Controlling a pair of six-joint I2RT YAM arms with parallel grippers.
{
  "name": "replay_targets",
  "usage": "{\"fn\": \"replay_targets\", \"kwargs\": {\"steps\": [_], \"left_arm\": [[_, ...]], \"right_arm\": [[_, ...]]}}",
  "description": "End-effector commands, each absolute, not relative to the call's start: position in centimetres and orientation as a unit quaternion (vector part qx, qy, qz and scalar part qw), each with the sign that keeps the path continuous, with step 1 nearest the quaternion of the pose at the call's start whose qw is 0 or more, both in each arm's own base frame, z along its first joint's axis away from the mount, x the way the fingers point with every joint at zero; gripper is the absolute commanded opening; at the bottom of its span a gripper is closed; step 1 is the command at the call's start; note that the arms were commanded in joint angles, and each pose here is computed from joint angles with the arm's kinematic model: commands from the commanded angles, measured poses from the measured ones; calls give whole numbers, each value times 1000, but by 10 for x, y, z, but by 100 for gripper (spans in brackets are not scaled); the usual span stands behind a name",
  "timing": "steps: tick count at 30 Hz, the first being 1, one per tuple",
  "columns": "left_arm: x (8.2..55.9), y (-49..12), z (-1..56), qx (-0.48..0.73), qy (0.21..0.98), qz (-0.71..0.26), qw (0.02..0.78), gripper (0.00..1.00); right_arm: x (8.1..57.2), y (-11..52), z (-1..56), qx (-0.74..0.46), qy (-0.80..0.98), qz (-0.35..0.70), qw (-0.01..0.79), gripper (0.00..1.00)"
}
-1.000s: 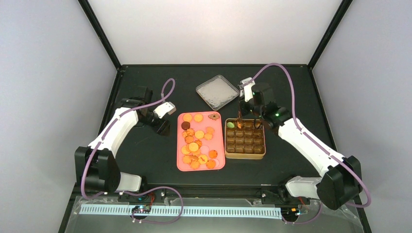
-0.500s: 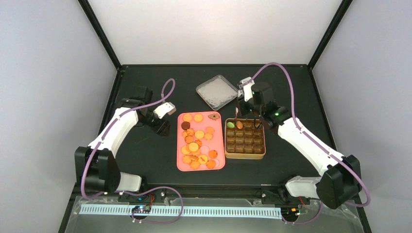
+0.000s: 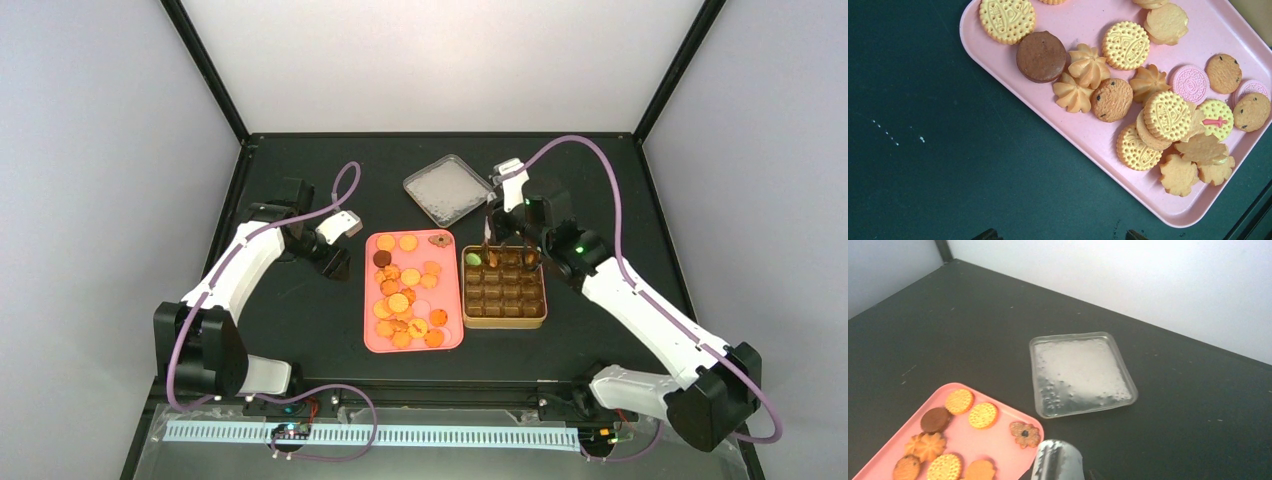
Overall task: Pack the cookies
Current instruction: Place the fake cookies in the empty pocket of the box.
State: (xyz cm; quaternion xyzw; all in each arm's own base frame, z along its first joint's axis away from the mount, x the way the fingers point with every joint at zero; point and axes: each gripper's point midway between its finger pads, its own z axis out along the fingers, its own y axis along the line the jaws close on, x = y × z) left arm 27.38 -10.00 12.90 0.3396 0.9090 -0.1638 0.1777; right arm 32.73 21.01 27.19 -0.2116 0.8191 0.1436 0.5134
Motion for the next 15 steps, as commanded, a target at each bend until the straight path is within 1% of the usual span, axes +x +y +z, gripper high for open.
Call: {"fn": "replay_targets", "kwargs": {"steps": [1, 5, 10, 15], "left_arm": [[278, -100, 139, 339, 906, -166, 190, 67], [277, -101, 137, 337, 907, -169, 188, 67], [277, -101, 137, 338, 906, -168, 189, 67], [278, -101, 137, 337, 906, -170, 190, 67]], "right_arm": [[330, 202, 274, -190, 819, 130, 525, 22], [326, 199, 292, -184, 807, 139, 545, 18], [320, 194, 316, -179, 791, 142, 568, 17], [316, 196, 322, -185, 788, 153, 568, 16]]}}
